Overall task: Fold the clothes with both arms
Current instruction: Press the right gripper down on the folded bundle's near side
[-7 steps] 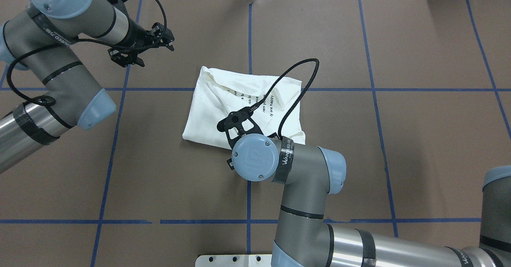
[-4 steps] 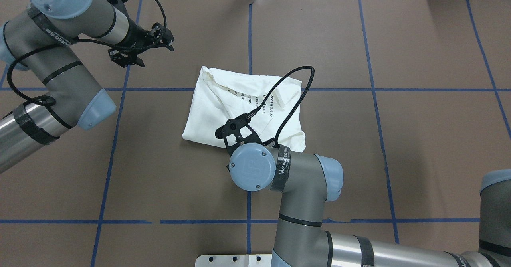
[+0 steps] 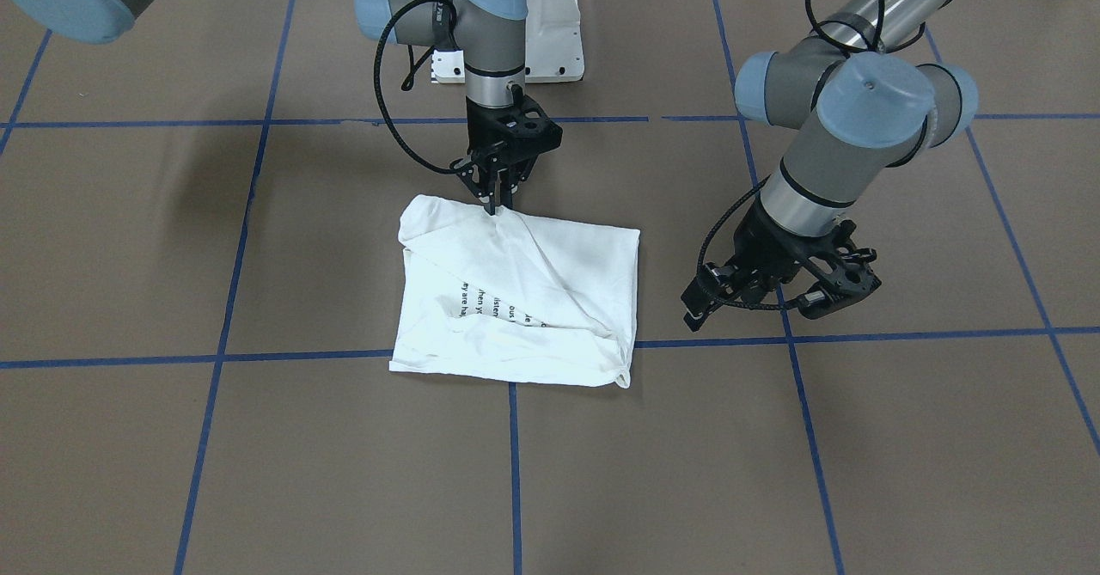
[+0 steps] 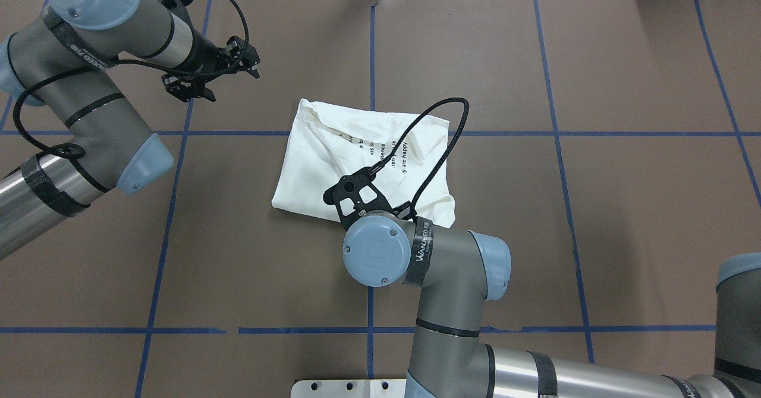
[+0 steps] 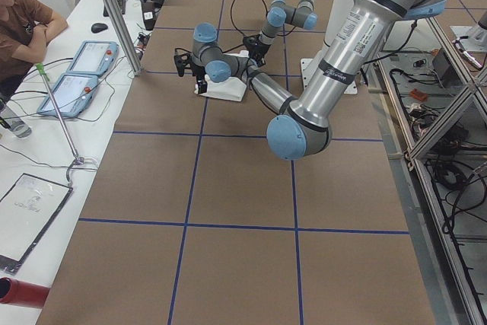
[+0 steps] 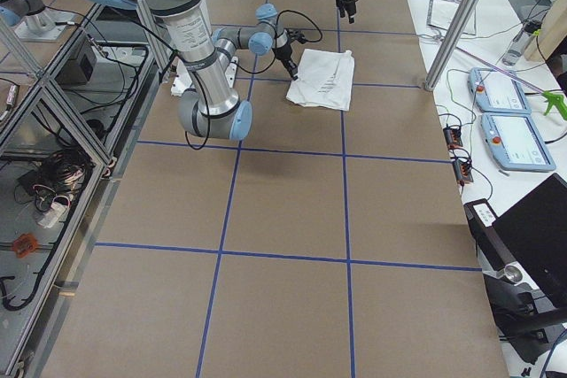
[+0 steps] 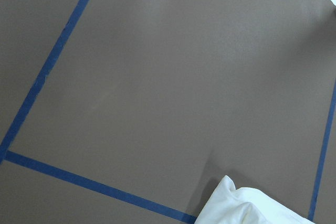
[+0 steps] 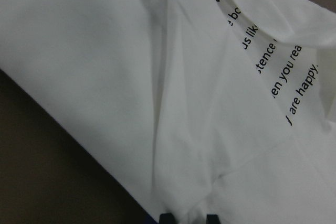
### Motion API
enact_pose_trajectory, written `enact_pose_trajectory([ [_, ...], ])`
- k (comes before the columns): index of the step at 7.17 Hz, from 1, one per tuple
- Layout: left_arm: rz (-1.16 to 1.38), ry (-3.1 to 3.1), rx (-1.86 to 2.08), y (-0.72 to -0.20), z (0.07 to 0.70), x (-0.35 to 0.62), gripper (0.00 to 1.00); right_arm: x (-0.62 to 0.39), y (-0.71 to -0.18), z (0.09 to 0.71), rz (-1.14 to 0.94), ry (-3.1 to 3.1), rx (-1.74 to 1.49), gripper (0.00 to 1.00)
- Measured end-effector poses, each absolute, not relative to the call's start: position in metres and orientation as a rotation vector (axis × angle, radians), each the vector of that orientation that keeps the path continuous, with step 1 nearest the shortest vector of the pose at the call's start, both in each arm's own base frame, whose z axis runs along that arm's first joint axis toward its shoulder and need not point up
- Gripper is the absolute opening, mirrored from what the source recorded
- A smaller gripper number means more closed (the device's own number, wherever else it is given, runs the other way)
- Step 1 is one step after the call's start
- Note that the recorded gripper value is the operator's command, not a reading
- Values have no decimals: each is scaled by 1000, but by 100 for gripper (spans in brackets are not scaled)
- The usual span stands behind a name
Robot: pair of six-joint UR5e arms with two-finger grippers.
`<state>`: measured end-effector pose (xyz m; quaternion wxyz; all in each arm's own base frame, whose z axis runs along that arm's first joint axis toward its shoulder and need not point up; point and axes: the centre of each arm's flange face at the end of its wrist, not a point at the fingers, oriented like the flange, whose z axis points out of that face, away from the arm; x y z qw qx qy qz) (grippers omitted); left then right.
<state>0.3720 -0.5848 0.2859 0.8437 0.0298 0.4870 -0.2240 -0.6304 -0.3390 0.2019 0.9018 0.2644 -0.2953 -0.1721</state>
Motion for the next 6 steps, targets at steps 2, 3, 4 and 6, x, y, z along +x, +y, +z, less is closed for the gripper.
enact_pose_trajectory([
  [2, -474, 1027, 63, -585, 287, 372, 99, -631, -340, 202, -354, -608, 549, 0],
  [3, -474, 1027, 64, -585, 286, 372, 99, -631, -340, 202, -355, -607, 549, 0],
  [4, -474, 1027, 65, -585, 286, 372, 99, -631, -340, 202, -355, -607, 549, 0],
  [6, -473, 1028, 66, -585, 285, 372, 99, -622, -350, 194, -337, -619, 560, 0],
])
